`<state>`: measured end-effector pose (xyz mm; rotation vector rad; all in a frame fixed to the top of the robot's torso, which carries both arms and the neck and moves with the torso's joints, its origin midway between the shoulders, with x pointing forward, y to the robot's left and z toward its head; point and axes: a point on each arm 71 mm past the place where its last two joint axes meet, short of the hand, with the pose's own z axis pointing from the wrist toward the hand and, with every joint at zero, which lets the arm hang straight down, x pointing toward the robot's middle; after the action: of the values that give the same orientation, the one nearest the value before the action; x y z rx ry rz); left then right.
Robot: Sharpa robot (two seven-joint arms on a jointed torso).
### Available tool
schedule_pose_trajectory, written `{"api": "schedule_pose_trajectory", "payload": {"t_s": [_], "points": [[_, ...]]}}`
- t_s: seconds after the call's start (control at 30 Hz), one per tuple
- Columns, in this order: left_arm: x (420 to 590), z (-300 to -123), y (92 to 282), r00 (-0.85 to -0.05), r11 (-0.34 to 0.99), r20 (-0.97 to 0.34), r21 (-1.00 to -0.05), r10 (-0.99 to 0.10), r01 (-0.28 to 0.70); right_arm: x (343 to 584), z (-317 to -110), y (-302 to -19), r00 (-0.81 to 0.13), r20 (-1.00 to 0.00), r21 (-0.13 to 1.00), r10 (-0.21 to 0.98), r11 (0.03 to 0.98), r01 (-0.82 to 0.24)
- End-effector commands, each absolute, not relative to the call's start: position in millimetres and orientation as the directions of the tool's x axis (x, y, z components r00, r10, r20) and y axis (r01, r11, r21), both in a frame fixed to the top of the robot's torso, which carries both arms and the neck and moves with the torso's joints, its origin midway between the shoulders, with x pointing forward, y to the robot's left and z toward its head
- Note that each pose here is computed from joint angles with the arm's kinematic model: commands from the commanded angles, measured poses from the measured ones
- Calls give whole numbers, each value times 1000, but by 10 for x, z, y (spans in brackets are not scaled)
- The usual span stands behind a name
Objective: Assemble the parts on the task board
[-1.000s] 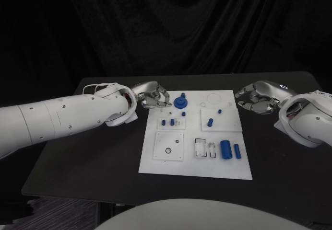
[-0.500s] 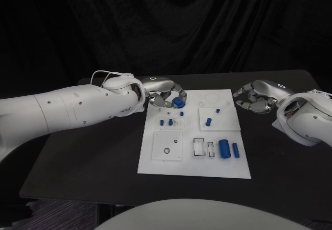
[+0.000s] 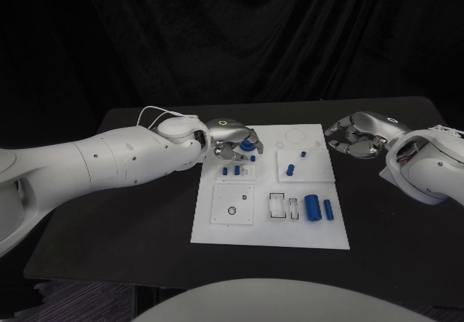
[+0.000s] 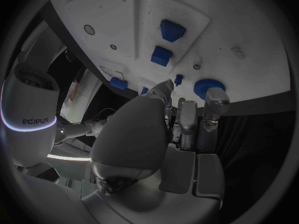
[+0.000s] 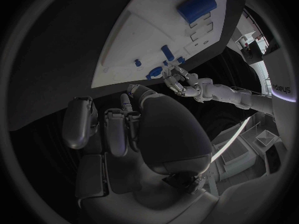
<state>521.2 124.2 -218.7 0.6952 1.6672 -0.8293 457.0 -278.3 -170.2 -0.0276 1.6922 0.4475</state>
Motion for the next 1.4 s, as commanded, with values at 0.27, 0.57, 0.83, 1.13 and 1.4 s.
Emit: {"api": "schedule_pose_trajectory", "payload": {"t_s": [0.27, 0.57, 0.83, 1.13, 1.4], "points": [[5227, -2235, 1188, -192, 595, -981, -133, 38, 793, 4563, -1697, -2784, -168, -956, 278, 239, 923, -267], [5215, -2270, 1136, -169, 580, -985, -129, 15, 804, 4567, -1701, -2776, -171, -956, 277, 238, 923, -267], [5232, -2332, 1145, -183, 594, -983, -133, 25, 793, 4571, -1705, -2772, -175, -956, 276, 235, 924, -266], [5242, -2377, 1148, -194, 604, -980, -136, 32, 785, 4574, -1709, -2767, -180, -956, 274, 232, 925, -264], [5240, -2405, 1119, -206, 606, -978, -141, 39, 783, 4574, -1711, -2764, -182, -956, 274, 231, 925, -264]]}}
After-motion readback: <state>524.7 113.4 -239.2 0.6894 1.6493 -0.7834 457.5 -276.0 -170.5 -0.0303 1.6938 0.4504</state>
